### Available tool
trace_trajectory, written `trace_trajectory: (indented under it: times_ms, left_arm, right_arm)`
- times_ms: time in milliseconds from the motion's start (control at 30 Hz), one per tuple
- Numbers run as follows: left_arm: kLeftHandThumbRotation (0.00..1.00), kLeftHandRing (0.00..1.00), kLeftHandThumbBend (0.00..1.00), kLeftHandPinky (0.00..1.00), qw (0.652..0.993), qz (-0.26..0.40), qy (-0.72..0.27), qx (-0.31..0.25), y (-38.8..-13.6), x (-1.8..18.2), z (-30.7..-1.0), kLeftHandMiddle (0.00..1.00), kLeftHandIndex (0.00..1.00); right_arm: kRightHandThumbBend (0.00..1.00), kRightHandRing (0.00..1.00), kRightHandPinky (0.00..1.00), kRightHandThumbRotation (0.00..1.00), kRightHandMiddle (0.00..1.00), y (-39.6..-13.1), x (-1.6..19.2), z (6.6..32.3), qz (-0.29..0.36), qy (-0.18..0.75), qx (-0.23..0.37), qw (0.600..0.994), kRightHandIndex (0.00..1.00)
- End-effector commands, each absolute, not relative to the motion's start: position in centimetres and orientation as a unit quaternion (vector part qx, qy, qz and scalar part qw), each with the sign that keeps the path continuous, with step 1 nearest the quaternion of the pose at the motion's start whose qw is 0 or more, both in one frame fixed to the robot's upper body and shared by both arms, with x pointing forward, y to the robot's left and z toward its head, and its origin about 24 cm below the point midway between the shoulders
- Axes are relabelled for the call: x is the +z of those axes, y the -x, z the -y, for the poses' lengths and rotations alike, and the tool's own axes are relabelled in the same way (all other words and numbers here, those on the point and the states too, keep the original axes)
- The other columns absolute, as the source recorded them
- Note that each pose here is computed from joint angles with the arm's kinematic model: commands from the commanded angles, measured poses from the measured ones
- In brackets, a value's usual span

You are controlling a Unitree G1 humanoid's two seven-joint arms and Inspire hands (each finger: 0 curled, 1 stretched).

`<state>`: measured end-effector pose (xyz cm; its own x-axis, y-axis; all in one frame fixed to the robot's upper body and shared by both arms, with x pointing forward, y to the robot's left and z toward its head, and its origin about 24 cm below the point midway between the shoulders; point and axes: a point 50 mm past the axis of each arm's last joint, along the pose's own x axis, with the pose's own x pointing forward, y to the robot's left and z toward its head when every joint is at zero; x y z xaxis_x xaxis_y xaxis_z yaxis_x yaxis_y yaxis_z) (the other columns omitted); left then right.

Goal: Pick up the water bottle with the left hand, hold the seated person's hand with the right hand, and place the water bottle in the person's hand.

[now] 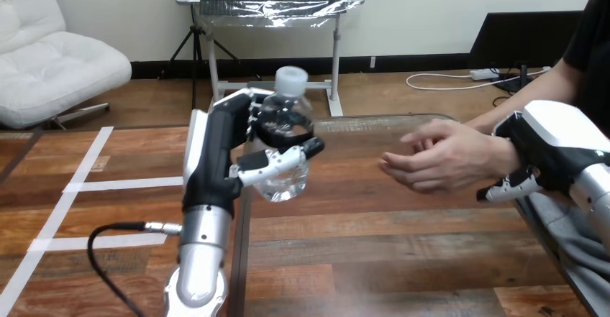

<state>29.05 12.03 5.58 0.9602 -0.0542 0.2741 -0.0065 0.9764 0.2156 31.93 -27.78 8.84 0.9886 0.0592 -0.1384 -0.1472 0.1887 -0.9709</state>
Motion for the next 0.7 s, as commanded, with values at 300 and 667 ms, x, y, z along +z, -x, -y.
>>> trace_trajectory:
  times_ms: [300, 667]
  left_arm:
    - [0.00, 0.39, 0.59, 0.37, 0.970, 0.224, -0.085, -0.033, -30.6, 10.3, -9.8, 0.43, 0.50]
    - [0.00, 0.39, 0.58, 0.37, 0.971, 0.221, -0.073, -0.046, -30.7, 10.4, -8.7, 0.43, 0.50]
  right_arm:
    - [0.76, 0.20, 0.13, 0.00, 0.28, -32.6, 13.6, 28.8, 0.023, 0.638, -0.007, 0.770, 0.32]
    - [0.76, 0.19, 0.13, 0.00, 0.28, -32.5, 14.3, 28.1, 0.036, 0.639, -0.004, 0.769, 0.31]
